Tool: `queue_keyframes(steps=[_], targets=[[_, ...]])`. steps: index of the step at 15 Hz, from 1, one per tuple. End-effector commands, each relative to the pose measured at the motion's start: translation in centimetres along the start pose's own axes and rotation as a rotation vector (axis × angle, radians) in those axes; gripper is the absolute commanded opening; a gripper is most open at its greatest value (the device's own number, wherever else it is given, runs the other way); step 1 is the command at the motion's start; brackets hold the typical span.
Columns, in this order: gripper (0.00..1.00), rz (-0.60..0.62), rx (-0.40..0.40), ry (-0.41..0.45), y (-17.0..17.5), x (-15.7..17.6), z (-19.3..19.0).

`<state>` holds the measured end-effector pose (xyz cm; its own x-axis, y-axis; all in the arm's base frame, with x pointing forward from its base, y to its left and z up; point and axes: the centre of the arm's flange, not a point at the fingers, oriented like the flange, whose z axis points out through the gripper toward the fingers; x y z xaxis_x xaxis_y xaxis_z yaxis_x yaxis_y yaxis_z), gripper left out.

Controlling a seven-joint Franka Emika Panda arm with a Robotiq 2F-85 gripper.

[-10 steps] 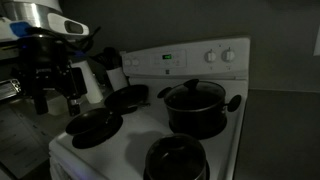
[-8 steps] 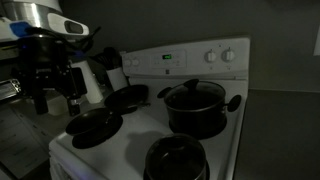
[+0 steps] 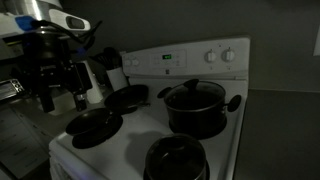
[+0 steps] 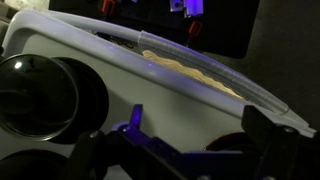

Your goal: Flip the switch on the top left corner of the stove

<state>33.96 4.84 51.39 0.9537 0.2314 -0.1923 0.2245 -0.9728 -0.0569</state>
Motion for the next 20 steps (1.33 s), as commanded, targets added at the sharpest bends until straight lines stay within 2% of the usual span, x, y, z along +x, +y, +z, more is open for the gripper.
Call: queue_keyframes(steps=[1,7,14,18,19,20], targets=[[1.00,-0.070,-0.092,0.041,0.9,2.9,-1.1],[1.00,-0.237,-0.217,0.159,0.3,9.7,-2.6],[1.00,-0.463,-0.252,0.322,-1.3,18.1,-4.2],[1.00,-0.560,-0.252,0.437,-3.6,22.6,-6.5],[1.00,-0.580,-0.248,0.443,-3.8,23.2,-6.9],[1.00,-0.529,-0.262,0.423,-3.6,20.5,-5.8]])
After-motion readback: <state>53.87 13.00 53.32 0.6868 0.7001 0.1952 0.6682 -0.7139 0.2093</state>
